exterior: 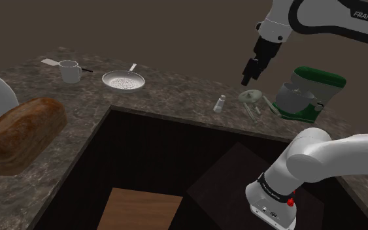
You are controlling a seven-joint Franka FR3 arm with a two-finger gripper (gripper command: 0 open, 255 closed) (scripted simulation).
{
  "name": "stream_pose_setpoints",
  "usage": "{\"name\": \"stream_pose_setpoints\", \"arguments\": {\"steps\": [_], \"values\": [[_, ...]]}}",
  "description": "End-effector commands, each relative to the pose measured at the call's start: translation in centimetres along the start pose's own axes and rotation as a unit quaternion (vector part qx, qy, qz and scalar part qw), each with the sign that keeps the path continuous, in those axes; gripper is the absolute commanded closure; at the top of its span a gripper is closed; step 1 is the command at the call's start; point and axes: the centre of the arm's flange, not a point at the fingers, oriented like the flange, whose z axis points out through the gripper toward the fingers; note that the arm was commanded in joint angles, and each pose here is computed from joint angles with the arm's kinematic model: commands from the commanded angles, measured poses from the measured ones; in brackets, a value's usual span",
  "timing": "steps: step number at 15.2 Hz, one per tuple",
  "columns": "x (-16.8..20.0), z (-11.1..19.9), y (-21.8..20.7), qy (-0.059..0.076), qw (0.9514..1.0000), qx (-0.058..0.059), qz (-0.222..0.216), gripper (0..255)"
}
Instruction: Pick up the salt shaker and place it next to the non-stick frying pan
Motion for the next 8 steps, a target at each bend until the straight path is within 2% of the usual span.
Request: {"name": "stream_pose_setpoints", "arguments": {"steps": [1,8], "values": [[0.0,0.0,0.0,0.0,1.0,0.0,0.0,0],[4.3,5.8,6.7,-0.002,0.9996,0.027,0.002,0]]}}
